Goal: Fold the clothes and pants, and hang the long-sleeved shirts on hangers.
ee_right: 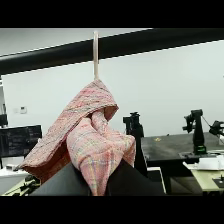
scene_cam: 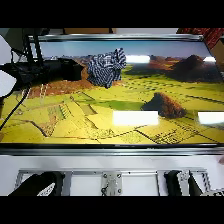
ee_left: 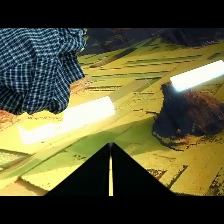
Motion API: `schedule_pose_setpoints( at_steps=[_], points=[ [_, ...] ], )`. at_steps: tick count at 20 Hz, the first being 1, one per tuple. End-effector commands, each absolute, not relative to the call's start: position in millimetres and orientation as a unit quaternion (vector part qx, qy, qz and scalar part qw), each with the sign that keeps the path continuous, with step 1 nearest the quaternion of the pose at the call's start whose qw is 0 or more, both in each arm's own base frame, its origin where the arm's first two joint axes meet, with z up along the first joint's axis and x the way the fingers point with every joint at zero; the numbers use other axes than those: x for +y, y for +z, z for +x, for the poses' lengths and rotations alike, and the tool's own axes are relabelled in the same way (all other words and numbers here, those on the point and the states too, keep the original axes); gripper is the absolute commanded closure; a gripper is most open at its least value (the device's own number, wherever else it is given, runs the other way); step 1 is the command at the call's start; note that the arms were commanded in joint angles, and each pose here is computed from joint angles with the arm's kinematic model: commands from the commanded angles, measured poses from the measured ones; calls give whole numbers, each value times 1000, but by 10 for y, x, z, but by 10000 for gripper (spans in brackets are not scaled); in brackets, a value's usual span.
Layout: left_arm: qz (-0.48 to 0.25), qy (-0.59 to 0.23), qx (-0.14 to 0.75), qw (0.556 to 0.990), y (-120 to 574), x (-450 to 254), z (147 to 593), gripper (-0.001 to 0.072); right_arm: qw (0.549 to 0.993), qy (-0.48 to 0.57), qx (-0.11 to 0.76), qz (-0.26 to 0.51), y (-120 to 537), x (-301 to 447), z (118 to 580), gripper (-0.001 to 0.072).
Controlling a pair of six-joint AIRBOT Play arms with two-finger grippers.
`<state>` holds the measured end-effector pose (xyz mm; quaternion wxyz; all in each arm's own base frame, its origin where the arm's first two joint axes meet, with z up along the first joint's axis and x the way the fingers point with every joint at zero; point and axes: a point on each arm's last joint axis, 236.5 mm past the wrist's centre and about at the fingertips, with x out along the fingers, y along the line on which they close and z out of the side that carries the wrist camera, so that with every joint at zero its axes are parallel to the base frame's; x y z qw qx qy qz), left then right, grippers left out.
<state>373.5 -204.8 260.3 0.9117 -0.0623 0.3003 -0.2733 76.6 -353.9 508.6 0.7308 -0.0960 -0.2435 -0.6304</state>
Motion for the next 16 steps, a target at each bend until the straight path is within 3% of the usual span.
schedule_pose_setpoints(
  at_steps=[1,4,6,7,12,16],
  points=[
    [-63,-274,299,912,2610,-2054,3734,691,737,-626,-237,-90,4989,-3530,787,688],
    [-63,-274,299,912,2613,-2054,3736,691,750,-610,-236,-96,5011,-3481,875,661],
    [-63,-274,298,912,2615,-2053,3739,691,759,-598,-237,-101,5041,-3433,936,240],
    [-63,-274,298,912,2615,-2053,3739,691,761,-594,-238,-103,5058,-3409,946,136],
    [-62,-273,298,912,2614,-2049,3741,691,763,-577,-269,-113,5280,-3082,878,134],
    [-62,-273,298,913,2611,-2047,3743,691,831,-457,-302,-95,5452,-2603,1299,134]
  ],
)
